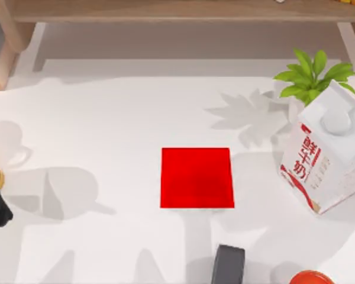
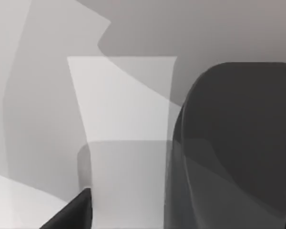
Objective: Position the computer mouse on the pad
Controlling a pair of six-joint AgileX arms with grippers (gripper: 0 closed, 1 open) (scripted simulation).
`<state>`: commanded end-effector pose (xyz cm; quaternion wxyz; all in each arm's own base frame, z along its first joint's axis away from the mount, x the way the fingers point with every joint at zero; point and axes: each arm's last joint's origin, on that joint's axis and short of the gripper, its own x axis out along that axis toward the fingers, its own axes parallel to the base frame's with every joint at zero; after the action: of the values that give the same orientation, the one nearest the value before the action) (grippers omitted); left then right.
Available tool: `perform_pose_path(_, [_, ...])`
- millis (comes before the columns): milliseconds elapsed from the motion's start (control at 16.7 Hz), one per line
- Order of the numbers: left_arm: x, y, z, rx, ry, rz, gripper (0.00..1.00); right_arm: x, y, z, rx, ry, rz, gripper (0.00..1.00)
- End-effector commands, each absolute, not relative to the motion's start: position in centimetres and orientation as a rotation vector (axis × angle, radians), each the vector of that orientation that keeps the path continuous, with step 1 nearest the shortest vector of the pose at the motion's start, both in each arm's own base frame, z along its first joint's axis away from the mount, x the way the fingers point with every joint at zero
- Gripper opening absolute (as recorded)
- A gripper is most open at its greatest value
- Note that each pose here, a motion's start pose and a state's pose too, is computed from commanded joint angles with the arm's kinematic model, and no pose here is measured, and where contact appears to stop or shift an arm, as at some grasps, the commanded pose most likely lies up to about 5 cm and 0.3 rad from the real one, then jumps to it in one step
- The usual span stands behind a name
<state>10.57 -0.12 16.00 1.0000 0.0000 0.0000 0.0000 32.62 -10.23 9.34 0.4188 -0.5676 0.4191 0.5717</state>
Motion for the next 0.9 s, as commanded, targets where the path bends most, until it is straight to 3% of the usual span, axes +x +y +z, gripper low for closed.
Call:
perform_pose_path(360, [10.6,-0.1,16.0,0.0,0.0,0.0,1.0,32.6,-10.2,9.3,-1.424,1.051,1.434,0.02])
perform_pose_path(840, [10.6,-0.1,16.0,0.0,0.0,0.0,1.0,32.6,-10.2,9.3,-1.424,1.051,1.434,0.0])
perform_pose_path(900, [10.6,-0.1,16.0,0.0,0.0,0.0,1.0,32.3,-9.9,11.5,-1.426,1.07,1.407,0.0])
